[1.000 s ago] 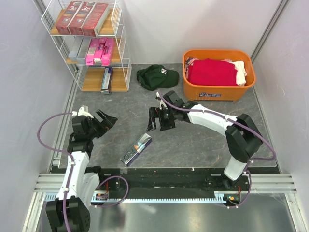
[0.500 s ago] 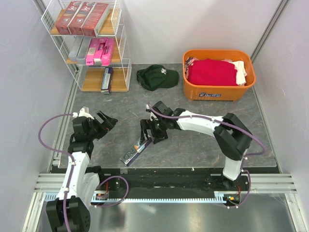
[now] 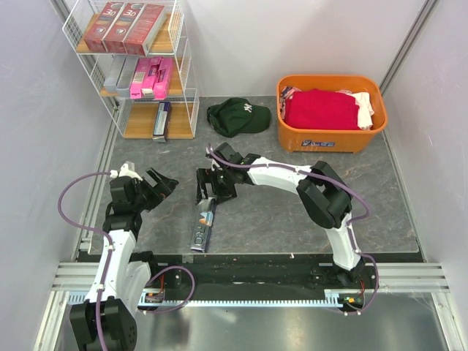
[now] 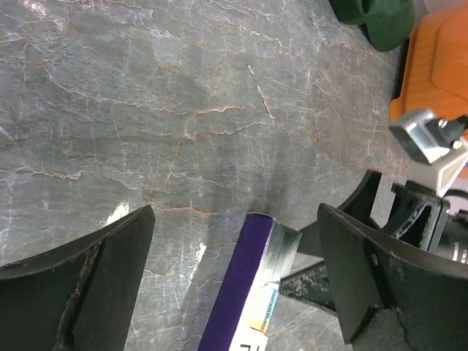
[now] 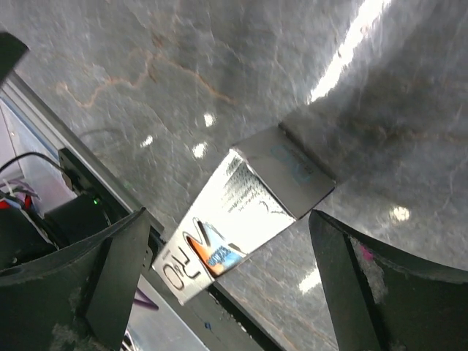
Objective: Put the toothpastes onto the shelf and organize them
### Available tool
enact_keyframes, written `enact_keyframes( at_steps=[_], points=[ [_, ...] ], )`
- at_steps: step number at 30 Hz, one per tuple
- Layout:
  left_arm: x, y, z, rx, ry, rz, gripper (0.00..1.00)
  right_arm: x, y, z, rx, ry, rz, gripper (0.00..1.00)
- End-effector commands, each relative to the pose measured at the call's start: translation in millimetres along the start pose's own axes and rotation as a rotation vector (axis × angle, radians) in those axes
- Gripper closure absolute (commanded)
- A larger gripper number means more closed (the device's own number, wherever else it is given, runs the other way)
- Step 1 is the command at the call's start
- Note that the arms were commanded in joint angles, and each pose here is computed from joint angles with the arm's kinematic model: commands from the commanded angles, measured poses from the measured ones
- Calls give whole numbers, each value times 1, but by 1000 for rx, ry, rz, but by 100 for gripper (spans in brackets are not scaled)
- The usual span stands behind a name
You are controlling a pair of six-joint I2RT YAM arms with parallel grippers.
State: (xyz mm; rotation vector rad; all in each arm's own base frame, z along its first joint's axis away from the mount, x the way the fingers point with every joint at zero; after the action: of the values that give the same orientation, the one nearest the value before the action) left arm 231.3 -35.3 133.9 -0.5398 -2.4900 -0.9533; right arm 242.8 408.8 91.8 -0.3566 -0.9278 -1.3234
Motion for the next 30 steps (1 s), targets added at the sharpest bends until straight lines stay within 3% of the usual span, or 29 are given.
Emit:
enact_keyframes(
  at_steps=[1,9,19,20,23,25,30],
  points=[
    [0,3,-2,-52,-17,-10,0,-5,14,9,57,-44,-25,2],
    [-1,3,-1,-53,-12,-7,0,-12,7,-3,216,-316,-20,2],
    [-1,1,-2,-49,-17,5,0,-32,-20,-5,329,-453,48,6],
    [-1,2,-3,-52,-22,3,0,-35,-22,-7,328,-458,54,15],
    [1,4,-6,-52,-31,-1,0,-39,-22,-9,329,-458,58,26],
    [3,7,-10,-56,-39,-8,0,-39,-20,-7,325,-452,52,40],
    [10,14,-20,-62,-60,-22,0,-30,-5,-4,302,-427,13,55]
  ],
)
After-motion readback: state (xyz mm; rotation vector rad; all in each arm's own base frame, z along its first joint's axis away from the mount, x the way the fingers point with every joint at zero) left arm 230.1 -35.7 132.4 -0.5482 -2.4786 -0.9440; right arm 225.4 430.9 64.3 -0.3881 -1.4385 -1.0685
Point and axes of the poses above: each gripper's point midway between its finger pads, its own x axis back along the fingers, its own z axis along the line the jaws close on, y = z × x, the point moved 4 cm from there along x, back along the fingers, and after that the axes turned 3 degrees about x, right-handed, at the moved point
